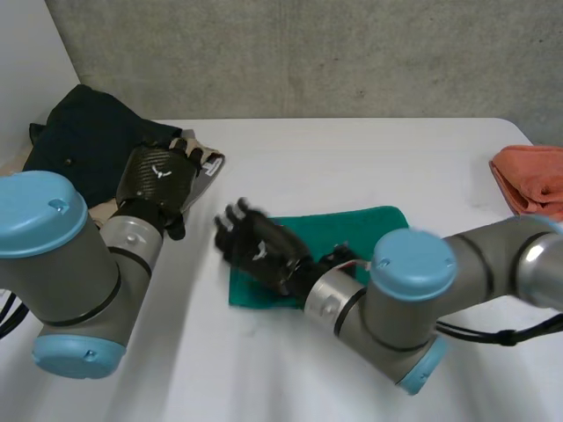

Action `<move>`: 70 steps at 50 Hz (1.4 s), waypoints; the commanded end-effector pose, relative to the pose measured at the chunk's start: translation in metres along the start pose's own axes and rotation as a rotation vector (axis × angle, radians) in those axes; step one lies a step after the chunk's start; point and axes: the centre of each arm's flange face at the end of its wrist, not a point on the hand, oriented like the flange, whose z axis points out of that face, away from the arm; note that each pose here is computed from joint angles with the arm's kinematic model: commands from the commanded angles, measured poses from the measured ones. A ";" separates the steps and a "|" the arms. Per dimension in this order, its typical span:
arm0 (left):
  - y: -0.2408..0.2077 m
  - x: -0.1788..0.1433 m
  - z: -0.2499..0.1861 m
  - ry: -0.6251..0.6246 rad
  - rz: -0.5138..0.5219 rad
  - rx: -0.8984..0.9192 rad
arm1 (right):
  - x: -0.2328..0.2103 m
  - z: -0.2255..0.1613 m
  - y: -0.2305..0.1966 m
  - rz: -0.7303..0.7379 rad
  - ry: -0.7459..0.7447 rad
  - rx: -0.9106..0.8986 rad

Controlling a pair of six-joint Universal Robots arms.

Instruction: Fold the laundry.

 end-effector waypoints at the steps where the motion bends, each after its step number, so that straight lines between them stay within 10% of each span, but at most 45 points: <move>1: -0.014 0.011 0.004 0.022 -0.036 0.047 | 0.094 -0.052 0.042 0.382 0.281 -0.230; 8: -0.020 0.039 0.005 0.088 -0.054 0.071 | 0.089 -0.094 0.083 0.645 0.273 -0.461; 25: -0.018 0.050 -0.006 0.130 -0.048 0.060 | 0.097 -0.100 0.133 0.414 0.314 -0.650; 45: -0.010 0.004 -0.004 0.007 -0.060 0.019 | -0.043 -0.003 -0.024 -0.130 -0.134 -0.073; 60: -0.041 0.006 0.006 0.008 -0.182 0.120 | 0.107 -0.054 -0.005 0.890 0.318 -0.111; 70: -0.045 0.073 0.001 0.213 -0.333 0.033 | 0.112 -0.057 0.032 1.023 0.302 -0.326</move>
